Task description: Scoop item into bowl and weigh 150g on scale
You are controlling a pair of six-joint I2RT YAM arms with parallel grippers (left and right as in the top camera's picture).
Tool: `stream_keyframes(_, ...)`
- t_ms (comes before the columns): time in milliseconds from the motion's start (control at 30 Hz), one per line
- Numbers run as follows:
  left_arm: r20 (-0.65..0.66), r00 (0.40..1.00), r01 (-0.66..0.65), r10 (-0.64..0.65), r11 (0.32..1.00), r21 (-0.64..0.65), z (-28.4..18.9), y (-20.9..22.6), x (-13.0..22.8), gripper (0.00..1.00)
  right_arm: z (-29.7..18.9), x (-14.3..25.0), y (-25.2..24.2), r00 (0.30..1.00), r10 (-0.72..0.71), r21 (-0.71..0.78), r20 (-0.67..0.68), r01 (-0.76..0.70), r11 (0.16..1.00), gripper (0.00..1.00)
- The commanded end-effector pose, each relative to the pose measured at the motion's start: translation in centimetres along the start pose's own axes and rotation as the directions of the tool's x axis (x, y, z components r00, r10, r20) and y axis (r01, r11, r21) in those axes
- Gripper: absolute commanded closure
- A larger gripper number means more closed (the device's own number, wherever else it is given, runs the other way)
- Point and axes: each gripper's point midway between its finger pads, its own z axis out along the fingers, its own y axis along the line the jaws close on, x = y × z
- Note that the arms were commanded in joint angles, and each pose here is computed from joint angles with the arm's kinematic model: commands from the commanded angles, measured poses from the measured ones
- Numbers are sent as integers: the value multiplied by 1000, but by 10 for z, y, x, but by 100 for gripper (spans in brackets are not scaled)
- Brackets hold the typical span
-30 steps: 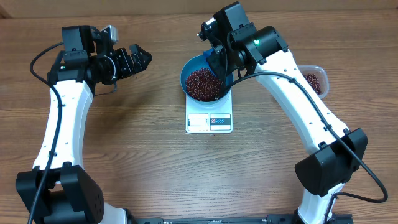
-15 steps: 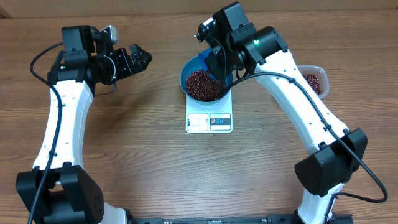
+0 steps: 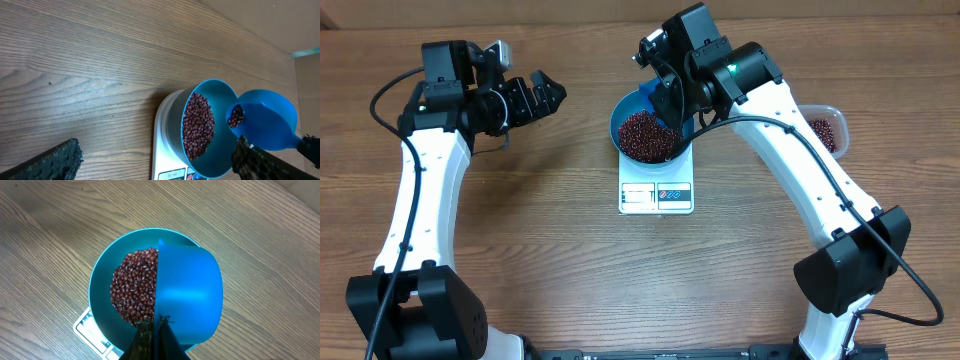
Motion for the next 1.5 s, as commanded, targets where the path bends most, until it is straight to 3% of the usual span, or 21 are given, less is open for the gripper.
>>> stream_keyframes(0, 34, 999, -39, 39, 999, 8, -9, -11, -8, 0, -17, -11, -2, 999, 2, 11, 48, -3, 1000, 96)
stream_keyframes(467, 34, 999, -39, 39, 999, 8, -9, -11, -8, 0, -17, -10, 1, 999, 27, -11, 47, -27, 1000, 96)
stream_keyframes(567, 33, 999, -40, 40, 999, 9, -9, -12, -8, 1, -17, -7, 18, 998, -44, -76, 37, 47, 996, 96)
stream_keyframes(700, 34, 999, -39, 39, 999, 6, -9, -11, -9, 1, -17, -8, -1, 999, 9, 36, 31, -10, 999, 96)
stream_keyframes(1467, 41, 998, -39, 40, 999, -17, -9, -7, -10, 0, -17, -11, 1, 998, 44, -2, 47, -44, 999, 96)
